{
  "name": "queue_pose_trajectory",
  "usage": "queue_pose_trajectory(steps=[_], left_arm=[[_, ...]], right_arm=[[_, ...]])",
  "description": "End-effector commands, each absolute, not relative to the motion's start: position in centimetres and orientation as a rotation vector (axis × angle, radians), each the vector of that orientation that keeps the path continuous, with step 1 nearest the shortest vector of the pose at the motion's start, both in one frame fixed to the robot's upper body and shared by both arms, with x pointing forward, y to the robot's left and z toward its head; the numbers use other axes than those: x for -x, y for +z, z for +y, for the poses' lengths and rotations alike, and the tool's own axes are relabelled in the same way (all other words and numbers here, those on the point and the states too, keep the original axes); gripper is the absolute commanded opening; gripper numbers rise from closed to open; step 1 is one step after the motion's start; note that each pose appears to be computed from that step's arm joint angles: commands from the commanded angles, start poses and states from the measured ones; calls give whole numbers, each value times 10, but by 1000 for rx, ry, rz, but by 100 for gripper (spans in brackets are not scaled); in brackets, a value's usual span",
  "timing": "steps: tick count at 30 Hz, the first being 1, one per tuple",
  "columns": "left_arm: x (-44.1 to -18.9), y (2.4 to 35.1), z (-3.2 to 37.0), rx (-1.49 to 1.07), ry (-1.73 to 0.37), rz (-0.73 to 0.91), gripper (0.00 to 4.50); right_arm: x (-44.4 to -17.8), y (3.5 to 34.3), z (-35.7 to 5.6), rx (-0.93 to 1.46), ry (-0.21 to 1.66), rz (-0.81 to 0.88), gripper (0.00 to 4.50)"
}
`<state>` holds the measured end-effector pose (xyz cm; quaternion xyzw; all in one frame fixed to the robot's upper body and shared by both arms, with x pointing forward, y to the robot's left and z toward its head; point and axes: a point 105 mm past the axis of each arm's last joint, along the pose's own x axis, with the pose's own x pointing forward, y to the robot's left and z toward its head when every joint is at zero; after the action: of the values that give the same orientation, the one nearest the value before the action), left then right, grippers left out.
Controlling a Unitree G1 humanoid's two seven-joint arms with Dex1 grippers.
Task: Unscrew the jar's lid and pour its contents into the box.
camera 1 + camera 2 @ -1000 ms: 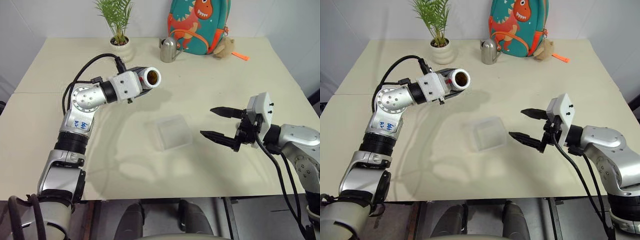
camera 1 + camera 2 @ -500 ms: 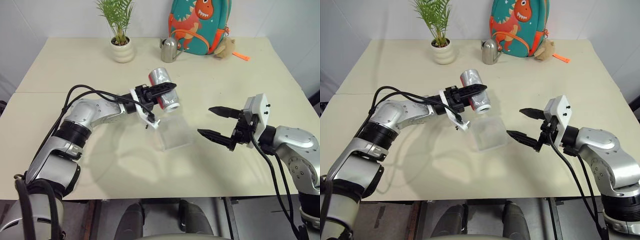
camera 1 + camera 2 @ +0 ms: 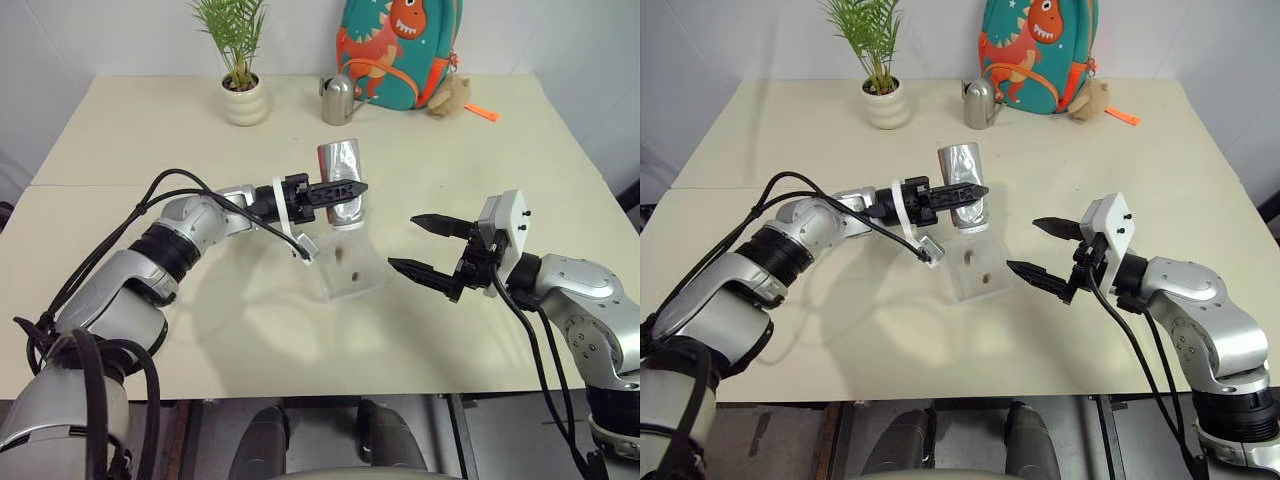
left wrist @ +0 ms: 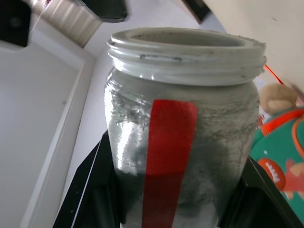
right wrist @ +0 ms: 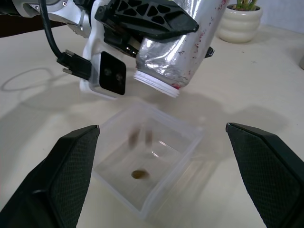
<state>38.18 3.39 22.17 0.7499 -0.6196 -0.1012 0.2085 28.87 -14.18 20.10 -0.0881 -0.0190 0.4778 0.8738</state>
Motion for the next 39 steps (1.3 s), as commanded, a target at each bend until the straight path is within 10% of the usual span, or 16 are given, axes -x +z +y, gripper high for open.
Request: queue_pose_trajectory(steps=[1,14,21,27,39], left_arm=[[-381,235,26,-2092,-194,-1798,191],[-362,254,55,-1818,-349,-1705,191],[-382,266,88,-1392,-473,-1124,191],[-418,244,129,-484,-508,-400,191],[-426,191,261,104,-154,-107,191]], right_arm=[[-283,214,-136,198,1010,-109,448],[-285,211,-139,189,1003,-103,448],[-286,208,-138,186,1017,-92,448],[-284,216,-135,181,1059,-136,448],[-283,209,-126,339,1224,-104,448]])
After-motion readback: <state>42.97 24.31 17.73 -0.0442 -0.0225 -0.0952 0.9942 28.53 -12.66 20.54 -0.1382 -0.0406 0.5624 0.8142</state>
